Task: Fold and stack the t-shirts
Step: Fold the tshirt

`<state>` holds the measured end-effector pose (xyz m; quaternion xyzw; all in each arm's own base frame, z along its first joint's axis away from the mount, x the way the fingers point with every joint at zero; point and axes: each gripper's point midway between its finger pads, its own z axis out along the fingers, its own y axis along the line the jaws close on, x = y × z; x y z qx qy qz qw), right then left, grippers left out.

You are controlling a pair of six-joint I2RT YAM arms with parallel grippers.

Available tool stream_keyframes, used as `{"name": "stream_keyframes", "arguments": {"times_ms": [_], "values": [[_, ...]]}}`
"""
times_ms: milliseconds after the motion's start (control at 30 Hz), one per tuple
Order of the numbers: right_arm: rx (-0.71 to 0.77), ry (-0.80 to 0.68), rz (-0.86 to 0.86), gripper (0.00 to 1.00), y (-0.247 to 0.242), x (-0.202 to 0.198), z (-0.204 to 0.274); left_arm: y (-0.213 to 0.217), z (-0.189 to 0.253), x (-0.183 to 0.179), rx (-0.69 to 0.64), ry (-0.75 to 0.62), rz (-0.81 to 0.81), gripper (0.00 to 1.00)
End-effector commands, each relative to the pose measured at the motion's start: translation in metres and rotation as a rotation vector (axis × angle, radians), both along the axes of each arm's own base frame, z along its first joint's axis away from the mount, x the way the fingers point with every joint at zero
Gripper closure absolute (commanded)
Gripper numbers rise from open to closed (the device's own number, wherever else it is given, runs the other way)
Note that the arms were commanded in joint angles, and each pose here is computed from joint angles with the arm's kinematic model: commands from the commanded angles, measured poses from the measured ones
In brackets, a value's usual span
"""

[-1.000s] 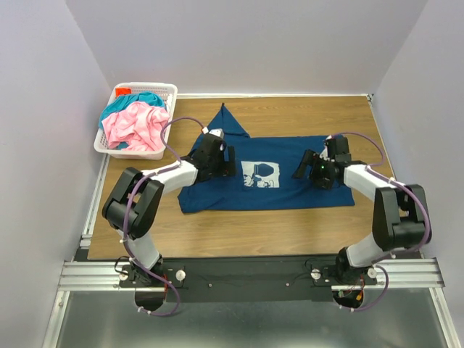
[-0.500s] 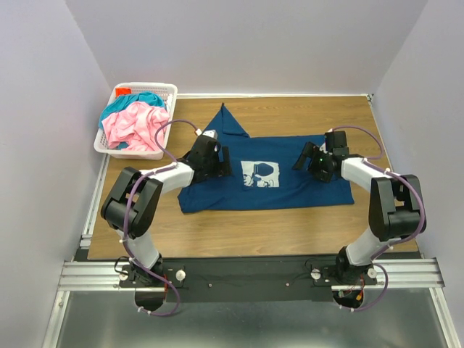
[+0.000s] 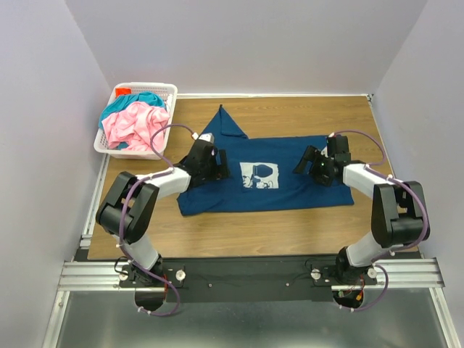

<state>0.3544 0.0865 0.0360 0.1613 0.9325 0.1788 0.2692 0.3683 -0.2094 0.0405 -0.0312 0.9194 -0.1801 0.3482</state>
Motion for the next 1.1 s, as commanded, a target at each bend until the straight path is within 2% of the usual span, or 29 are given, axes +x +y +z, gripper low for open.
{"name": "stream_keyframes", "arguments": {"times_ms": [0,300,500,633,733,833,867,900,933,967,1000,1033,1067], "values": [[0.0,0.104,0.012,0.0,0.001,-0.044,-0.024,0.019,-0.016,-0.026,0.021,0.063,0.047,0.02],[0.012,0.164,0.023,0.0,0.012,-0.106,-0.029,0.042,-0.019,-0.069,-0.008,0.093,0.113,0.02],[0.033,0.096,0.057,0.0,0.017,-0.118,-0.005,0.057,-0.003,-0.092,-0.007,0.089,0.151,0.02],[0.012,-0.012,0.067,0.0,0.015,-0.104,0.031,0.059,0.031,-0.086,-0.04,0.005,0.166,0.02],[-0.005,-0.1,0.036,0.0,0.011,-0.084,0.063,0.056,0.075,-0.062,-0.056,-0.097,0.184,0.02],[-0.028,-0.139,-0.006,0.0,0.007,-0.062,0.081,0.055,0.082,-0.038,0.002,-0.11,0.196,0.02],[-0.06,-0.158,-0.041,0.0,0.001,-0.051,0.088,0.052,0.101,-0.019,0.004,-0.149,0.198,0.02],[-0.081,-0.129,-0.054,0.0,-0.002,-0.044,0.081,0.051,0.105,-0.008,0.012,-0.153,0.201,0.02],[-0.095,-0.12,-0.062,0.0,-0.004,-0.04,0.079,0.047,0.09,0.004,0.044,-0.117,0.19,0.02],[-0.1,-0.114,-0.07,0.0,-0.004,-0.035,0.079,0.04,0.112,0.028,0.027,-0.16,0.19,0.02],[-0.101,-0.104,-0.073,0.0,-0.004,-0.03,0.077,0.041,0.113,0.042,0.034,-0.156,0.2,0.02],[-0.122,-0.096,-0.088,0.0,-0.007,-0.02,0.075,0.038,0.089,0.053,0.073,-0.093,0.178,0.02],[-0.134,-0.089,-0.1,0.0,-0.009,-0.015,0.073,0.031,0.108,0.076,0.055,-0.134,0.179,0.02]]}}
